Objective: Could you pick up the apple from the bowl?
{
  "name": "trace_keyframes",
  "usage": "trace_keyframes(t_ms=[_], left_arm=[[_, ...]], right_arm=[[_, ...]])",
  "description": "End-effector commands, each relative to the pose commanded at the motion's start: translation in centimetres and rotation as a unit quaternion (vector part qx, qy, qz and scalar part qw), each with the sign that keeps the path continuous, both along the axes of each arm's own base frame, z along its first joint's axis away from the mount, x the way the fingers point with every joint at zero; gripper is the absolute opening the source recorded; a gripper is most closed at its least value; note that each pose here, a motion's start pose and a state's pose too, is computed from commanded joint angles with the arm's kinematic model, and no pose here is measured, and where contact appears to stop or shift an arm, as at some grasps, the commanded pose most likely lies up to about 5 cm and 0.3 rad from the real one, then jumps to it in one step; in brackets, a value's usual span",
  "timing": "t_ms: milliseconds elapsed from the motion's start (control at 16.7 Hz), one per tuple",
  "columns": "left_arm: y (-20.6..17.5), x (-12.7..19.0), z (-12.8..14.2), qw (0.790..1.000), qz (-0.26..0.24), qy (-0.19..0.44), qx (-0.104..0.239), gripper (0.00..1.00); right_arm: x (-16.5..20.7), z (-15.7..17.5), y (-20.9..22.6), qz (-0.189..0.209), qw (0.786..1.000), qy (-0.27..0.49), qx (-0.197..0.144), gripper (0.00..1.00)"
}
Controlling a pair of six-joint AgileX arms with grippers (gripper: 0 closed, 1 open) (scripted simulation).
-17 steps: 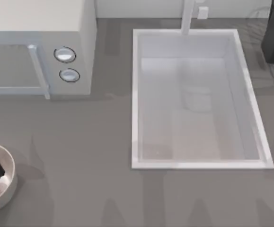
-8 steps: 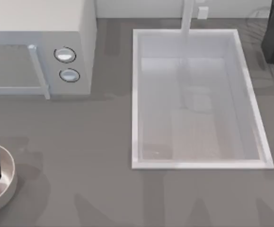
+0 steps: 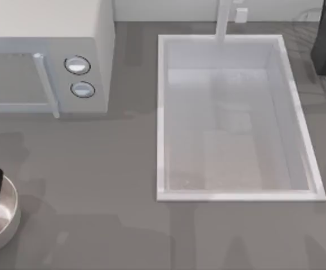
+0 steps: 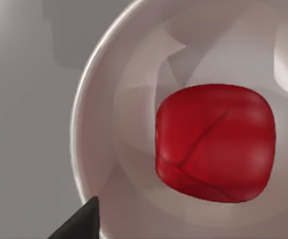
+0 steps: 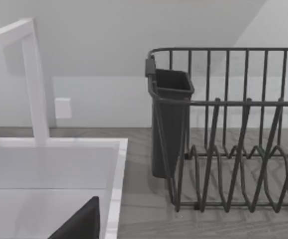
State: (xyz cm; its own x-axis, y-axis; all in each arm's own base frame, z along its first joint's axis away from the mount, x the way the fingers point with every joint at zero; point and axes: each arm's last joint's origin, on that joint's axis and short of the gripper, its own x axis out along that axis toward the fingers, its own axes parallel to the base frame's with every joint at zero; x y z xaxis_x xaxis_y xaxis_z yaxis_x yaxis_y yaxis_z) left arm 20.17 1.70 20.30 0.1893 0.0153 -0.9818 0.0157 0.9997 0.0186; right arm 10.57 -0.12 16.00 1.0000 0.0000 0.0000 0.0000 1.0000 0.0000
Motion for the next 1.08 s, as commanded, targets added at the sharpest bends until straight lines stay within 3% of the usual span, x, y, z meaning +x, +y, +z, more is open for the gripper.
trace_keyframes(t_ms=[240, 660, 1080], left_arm=[[0.4, 1.9, -0.4, 0.996, -0.001, 0.087, -0.007, 1.0], [0.4, 2.1, -0.9, 0.995, -0.003, 0.096, -0.007, 1.0], [0.5, 2.9, -7.6, 0.996, -0.002, 0.084, -0.007, 1.0]], right_arm=[[0.0, 0.0, 0.0, 0.0, 1.0, 0.0, 0.0, 1.0], [0.0, 0.0, 0.0, 0.0, 1.0, 0.0, 0.0, 1.0], [0.0, 0.0, 0.0, 0.0, 1.0, 0.0, 0.0, 1.0]])
